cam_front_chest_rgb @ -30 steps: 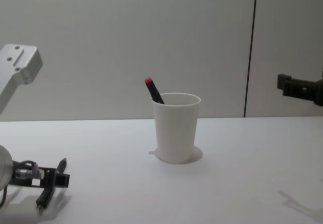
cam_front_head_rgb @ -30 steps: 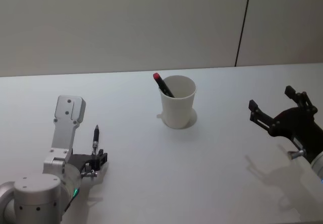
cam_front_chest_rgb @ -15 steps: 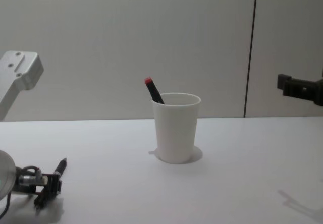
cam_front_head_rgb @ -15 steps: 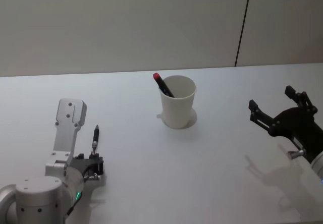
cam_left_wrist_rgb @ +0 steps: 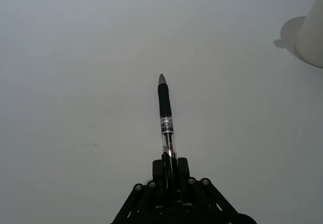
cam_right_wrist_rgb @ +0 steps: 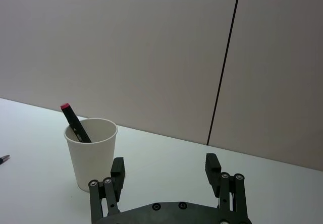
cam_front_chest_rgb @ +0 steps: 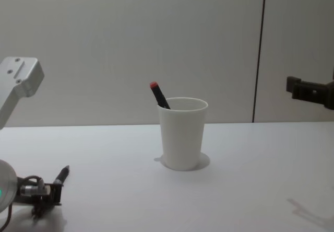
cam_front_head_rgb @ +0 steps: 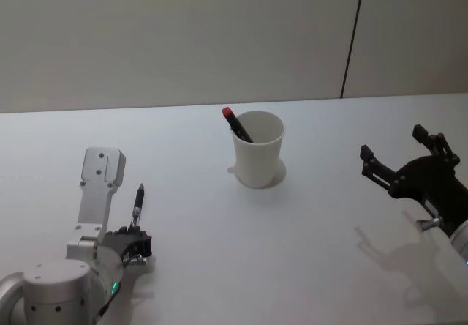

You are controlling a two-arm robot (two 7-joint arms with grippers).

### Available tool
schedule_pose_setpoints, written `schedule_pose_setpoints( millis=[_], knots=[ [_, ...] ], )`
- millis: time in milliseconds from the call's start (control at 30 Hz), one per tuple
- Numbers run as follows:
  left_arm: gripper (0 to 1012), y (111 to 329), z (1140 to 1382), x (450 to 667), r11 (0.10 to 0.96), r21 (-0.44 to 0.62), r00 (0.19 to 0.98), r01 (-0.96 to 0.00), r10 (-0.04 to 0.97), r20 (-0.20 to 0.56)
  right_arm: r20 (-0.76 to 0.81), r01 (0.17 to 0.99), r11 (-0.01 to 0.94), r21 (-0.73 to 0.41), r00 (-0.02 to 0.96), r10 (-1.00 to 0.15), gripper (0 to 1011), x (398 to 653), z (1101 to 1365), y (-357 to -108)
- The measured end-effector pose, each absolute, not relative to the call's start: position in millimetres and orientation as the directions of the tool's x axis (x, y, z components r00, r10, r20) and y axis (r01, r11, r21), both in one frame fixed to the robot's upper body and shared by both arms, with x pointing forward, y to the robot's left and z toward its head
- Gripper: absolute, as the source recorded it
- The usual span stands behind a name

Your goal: Place the pen into the pen holder.

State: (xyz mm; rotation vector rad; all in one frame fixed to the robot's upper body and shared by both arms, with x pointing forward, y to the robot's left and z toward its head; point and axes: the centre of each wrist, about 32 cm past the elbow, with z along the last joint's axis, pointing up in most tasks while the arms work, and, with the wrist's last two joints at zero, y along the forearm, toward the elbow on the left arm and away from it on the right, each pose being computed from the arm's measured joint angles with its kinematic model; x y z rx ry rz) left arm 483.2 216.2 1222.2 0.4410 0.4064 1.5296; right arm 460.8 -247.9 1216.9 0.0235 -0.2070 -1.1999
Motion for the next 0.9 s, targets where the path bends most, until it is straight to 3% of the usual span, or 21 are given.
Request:
schedule_pose_setpoints(
  millis=[500, 900],
  knots=[
    [178, 220, 1218, 482, 0.016, 0.475, 0.021, -0.88, 1.0, 0.005, 0.147, 0.922, 0.365, 0.128, 0.346, -0.927, 1001, 461, 1217, -248],
    [178, 229, 1224, 482, 0.051, 0.355, 0.058, -0.933, 0.998, 0.009, 0.147, 0.922, 0.365, 0.128, 0.346, -0.927, 1001, 461, 1217, -248]
  ],
)
